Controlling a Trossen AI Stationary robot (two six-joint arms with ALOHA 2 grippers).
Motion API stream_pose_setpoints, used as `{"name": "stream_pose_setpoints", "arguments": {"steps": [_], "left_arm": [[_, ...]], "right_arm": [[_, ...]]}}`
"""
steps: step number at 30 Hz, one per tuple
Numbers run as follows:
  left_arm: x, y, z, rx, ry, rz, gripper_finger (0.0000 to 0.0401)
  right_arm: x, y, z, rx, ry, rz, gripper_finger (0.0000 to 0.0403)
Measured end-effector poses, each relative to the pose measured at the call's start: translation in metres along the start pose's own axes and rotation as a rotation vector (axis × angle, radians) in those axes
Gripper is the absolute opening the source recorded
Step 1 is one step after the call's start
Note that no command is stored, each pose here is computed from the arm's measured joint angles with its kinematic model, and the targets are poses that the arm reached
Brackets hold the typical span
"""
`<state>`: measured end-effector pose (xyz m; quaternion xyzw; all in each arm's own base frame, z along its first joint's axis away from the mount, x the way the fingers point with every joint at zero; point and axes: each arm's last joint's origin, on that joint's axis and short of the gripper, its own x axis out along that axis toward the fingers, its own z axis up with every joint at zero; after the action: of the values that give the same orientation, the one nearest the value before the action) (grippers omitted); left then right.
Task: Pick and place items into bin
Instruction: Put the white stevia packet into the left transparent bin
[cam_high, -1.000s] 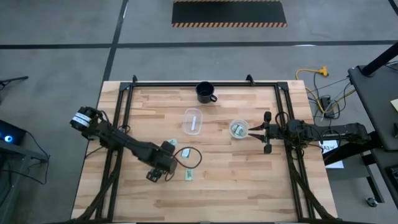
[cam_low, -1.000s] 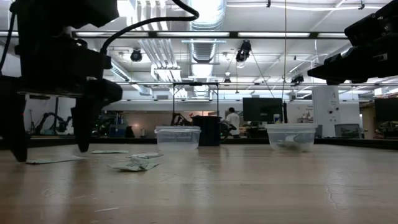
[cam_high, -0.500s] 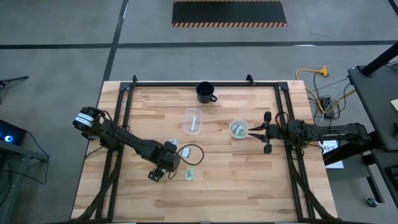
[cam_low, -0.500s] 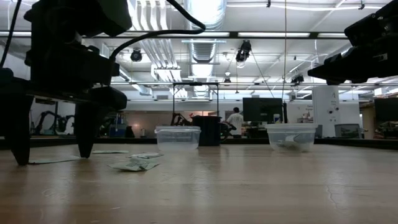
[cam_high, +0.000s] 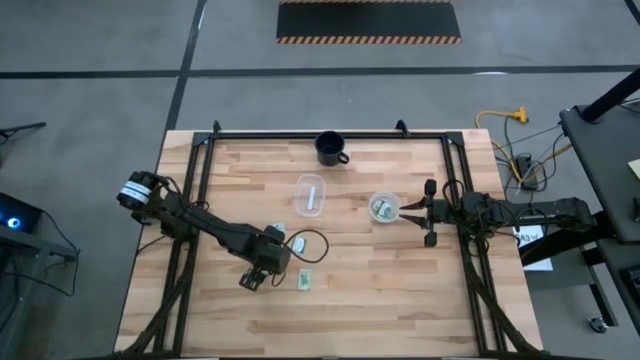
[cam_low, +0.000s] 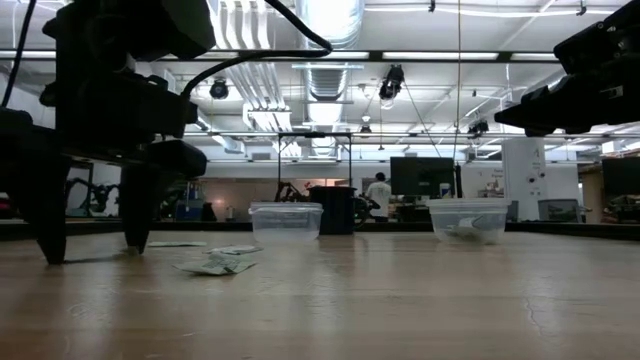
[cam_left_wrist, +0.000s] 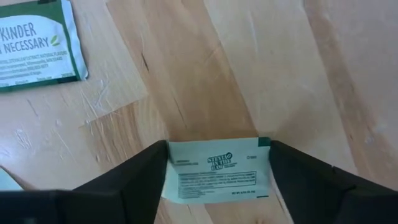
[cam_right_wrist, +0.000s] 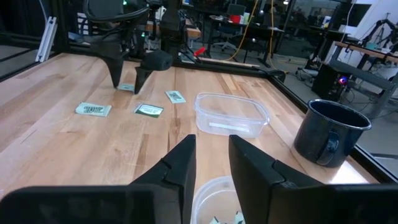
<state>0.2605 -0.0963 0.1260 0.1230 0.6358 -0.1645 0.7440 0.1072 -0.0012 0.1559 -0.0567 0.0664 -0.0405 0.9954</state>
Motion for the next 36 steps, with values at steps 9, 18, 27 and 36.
{"name": "stream_pose_setpoints", "arguments": {"steps": [9,18,27,36], "left_arm": [[0.0002,0.0001,0.0010,0.002,-0.010,0.012,0.0190],[0.0002,-0.0001,0.0014,0.003,-0.013,0.013,0.0096],[0.0002,-0.0004,0.0013,0.003,-0.012,0.001,0.0006],[-0.0044,-0.0006,0.0016,0.004,-0.017,0.000,0.0002]], "right_arm": [[0.0000,0.0000,0.0000,0.000,0.000,0.000,0.0072],[0.0000,0.0000,0.0000,0.000,0.000,0.000,0.0073],[0.0000,0.0000,0.0000,0.000,0.000,0.000,0.0084],[0.0000,0.0000,0.0000,0.000,0.000,0.000,0.0073]]}}
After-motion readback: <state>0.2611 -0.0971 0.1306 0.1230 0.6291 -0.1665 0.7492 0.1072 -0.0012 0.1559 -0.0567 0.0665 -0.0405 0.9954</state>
